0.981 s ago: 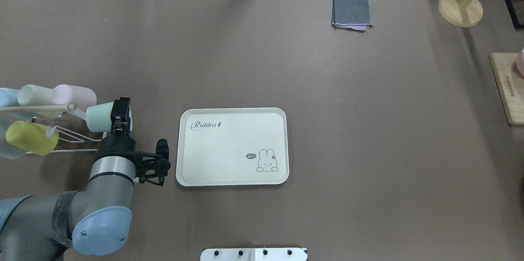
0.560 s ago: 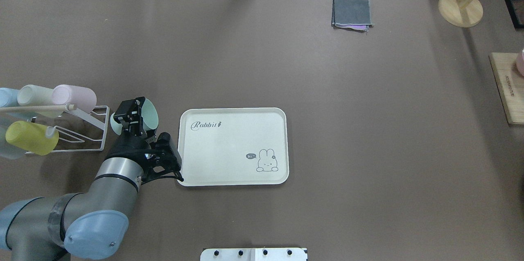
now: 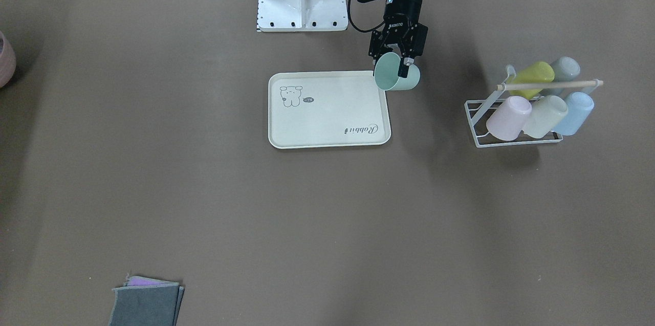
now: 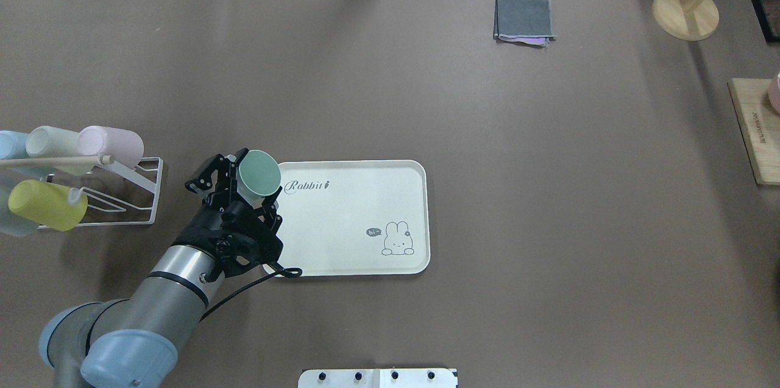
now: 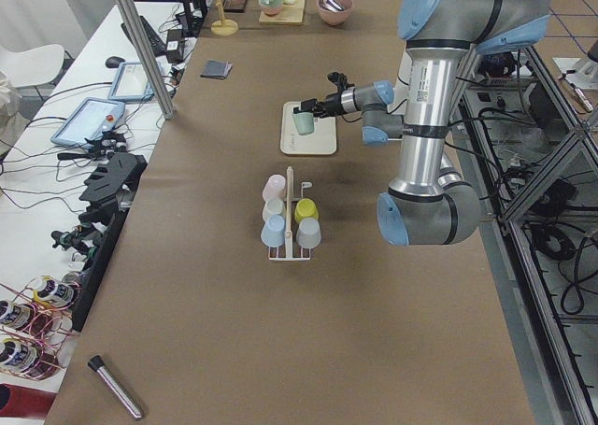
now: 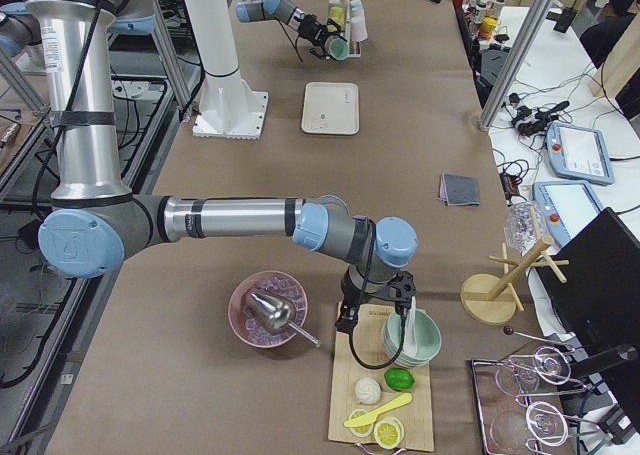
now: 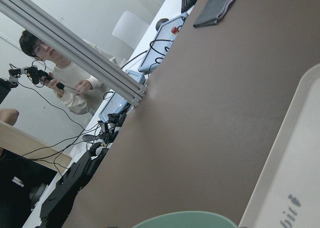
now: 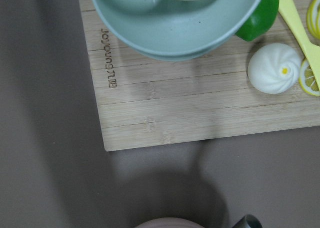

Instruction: Pick up and place green cup on tray

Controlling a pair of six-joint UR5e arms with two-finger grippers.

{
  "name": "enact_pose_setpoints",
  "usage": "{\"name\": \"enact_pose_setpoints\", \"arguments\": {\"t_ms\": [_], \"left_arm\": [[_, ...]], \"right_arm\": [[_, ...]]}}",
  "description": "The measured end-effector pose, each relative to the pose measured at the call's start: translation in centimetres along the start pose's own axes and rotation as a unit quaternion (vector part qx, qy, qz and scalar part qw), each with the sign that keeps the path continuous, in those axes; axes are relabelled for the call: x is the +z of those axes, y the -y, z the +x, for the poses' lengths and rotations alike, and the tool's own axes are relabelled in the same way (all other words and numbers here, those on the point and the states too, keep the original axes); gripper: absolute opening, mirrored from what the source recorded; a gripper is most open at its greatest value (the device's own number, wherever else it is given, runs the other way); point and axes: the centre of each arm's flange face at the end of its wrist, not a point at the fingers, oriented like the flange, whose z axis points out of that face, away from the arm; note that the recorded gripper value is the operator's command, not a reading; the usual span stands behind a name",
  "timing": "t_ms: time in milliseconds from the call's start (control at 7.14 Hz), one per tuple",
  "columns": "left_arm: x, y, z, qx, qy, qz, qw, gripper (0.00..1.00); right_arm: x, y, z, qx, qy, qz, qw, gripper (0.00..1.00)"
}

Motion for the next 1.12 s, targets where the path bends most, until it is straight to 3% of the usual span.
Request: {"name": "enact_pose_setpoints", "arguments": {"t_ms": [420, 841, 1121], "left_arm": [[2.9, -0.7, 4.3, -0.108, -0.01, 0.048, 0.993, 0.8], [5.3, -1.2, 7.4, -0.237, -0.014, 0.05, 0.9703, 0.81], [6.0, -0.6, 8.0, -0.278, -0.017, 0.063, 0.9585, 0.81]], "right_arm": [[-0.1, -0.1, -0.1, 0.001, 0.0, 0.001, 1.0, 1.0], [-0.3, 0.0, -0.2, -0.001, 0.001, 0.005, 1.0, 1.0], [-0.7, -0.2, -0.4, -0.003, 0.001, 0.01, 0.9999, 1.0]]}}
